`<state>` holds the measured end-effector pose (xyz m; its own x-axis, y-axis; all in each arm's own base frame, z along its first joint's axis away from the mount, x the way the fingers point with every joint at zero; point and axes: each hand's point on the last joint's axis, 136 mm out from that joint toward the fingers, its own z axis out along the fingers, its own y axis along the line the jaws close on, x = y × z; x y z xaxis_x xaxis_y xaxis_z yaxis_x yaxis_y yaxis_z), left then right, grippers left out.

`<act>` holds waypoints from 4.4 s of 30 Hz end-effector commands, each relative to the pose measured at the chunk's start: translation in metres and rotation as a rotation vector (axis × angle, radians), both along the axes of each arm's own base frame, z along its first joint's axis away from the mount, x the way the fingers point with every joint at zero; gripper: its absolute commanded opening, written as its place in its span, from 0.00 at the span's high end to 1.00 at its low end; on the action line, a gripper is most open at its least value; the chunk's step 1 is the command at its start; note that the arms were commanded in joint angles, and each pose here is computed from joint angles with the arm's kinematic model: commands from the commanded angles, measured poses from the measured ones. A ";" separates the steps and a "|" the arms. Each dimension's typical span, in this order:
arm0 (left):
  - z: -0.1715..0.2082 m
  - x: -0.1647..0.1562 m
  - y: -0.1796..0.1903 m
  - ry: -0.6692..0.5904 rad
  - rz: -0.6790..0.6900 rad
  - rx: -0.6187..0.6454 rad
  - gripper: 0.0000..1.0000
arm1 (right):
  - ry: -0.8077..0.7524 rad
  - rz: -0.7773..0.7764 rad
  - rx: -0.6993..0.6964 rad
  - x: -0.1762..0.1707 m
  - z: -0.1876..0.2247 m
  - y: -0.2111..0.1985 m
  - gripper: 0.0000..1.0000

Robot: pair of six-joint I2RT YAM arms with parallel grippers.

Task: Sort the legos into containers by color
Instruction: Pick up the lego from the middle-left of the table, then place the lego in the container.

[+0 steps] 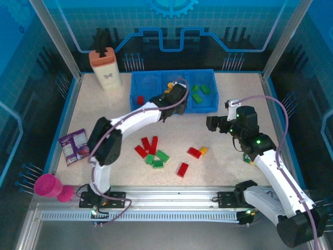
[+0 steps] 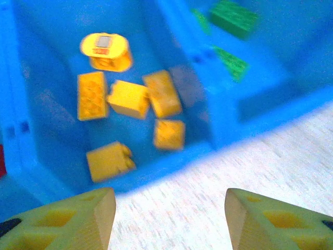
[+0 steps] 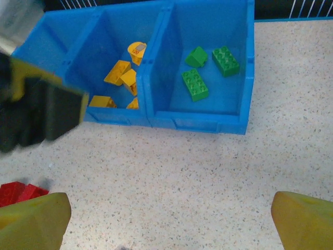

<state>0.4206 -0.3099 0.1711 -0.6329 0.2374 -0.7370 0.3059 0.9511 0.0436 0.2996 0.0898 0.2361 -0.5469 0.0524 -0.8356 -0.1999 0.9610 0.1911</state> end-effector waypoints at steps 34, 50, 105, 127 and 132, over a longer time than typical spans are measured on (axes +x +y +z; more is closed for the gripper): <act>-0.114 -0.154 -0.139 0.218 -0.377 0.217 0.37 | 0.144 -0.064 0.190 0.043 0.010 -0.008 0.00; -0.147 -0.153 -0.142 0.264 -0.361 0.286 0.45 | 0.163 -0.042 0.218 0.054 0.008 -0.001 0.00; -0.014 0.142 0.024 -0.128 0.136 0.121 0.78 | 0.173 -0.163 0.251 0.045 -0.012 -0.046 0.00; 0.019 0.043 0.021 0.078 0.132 -0.085 0.35 | 0.180 -0.155 0.265 0.047 -0.016 -0.043 0.00; 0.013 -0.045 -0.002 0.272 0.276 -0.282 0.36 | 0.162 -0.161 0.255 0.048 -0.009 -0.044 0.00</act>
<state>0.4303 -0.2977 0.1935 -0.7284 0.0317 -0.6844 0.1502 0.9820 -0.1144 0.3474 0.0466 0.2152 -0.6620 0.3420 -0.6669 0.0155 0.8959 0.4440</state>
